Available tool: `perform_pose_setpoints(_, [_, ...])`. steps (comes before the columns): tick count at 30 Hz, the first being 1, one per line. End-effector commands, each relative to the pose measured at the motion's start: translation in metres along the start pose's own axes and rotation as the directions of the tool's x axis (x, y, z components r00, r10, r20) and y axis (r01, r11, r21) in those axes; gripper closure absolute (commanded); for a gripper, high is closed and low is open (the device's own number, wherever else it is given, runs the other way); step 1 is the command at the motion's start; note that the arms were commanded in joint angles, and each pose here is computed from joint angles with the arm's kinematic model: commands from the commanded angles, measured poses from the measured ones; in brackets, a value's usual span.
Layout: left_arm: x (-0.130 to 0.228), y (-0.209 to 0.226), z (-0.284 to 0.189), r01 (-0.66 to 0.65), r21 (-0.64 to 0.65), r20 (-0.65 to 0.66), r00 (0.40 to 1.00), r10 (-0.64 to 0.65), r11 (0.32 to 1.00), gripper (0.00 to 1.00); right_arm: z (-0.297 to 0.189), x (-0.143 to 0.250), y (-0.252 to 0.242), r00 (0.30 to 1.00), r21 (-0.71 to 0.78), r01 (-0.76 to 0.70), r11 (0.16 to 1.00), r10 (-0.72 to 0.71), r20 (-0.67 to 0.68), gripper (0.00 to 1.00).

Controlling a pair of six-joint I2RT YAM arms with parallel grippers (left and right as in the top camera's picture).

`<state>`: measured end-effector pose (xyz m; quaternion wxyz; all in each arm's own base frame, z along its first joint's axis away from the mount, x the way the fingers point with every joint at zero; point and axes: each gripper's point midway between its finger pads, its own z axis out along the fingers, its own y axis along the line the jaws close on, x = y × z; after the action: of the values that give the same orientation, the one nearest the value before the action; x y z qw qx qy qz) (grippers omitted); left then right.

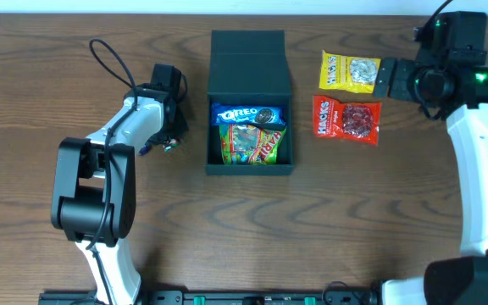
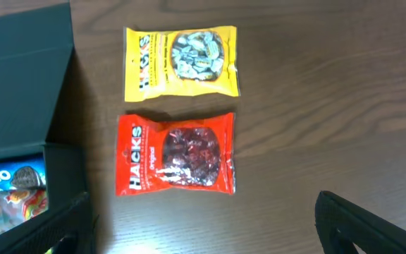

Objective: Pack container
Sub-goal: 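Grasp the green KitKat bar with the left gripper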

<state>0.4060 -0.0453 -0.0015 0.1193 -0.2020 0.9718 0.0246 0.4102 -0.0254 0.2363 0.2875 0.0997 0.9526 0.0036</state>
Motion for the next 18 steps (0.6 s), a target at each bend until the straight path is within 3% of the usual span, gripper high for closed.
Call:
perform_pose_setpoints(1, [0.001, -0.002, 0.000, -0.035, 0.016, -0.013, 0.999, 0.035, 0.999, 0.94, 0.027, 0.011, -0.004, 0.997, 0.013, -0.015, 1.000, 0.015, -0.071, 0.01])
perform_pose_setpoints(9, [-0.037, -0.035, -0.090, -0.136, 0.132, 0.197, 0.974, 0.109, 0.982, 0.94, 0.086, 0.034, -0.006, 0.977, 0.036, -0.014, 0.999, 0.021, -0.211, 0.01])
perform_pose_setpoints(13, [-0.016, -0.059, -0.125, -0.190, 0.174, 0.227, 0.962, 0.149, 0.966, 0.94, 0.088, 0.025, -0.008, 0.984, 0.034, -0.021, 0.999, 0.026, -0.175, 0.01])
perform_pose_setpoints(18, [0.034, -0.090, -0.136, -0.217, 0.204, 0.157, 0.970, 0.187, 0.955, 0.94, 0.088, 0.022, -0.012, 0.985, 0.038, -0.031, 0.999, 0.037, -0.167, 0.01])
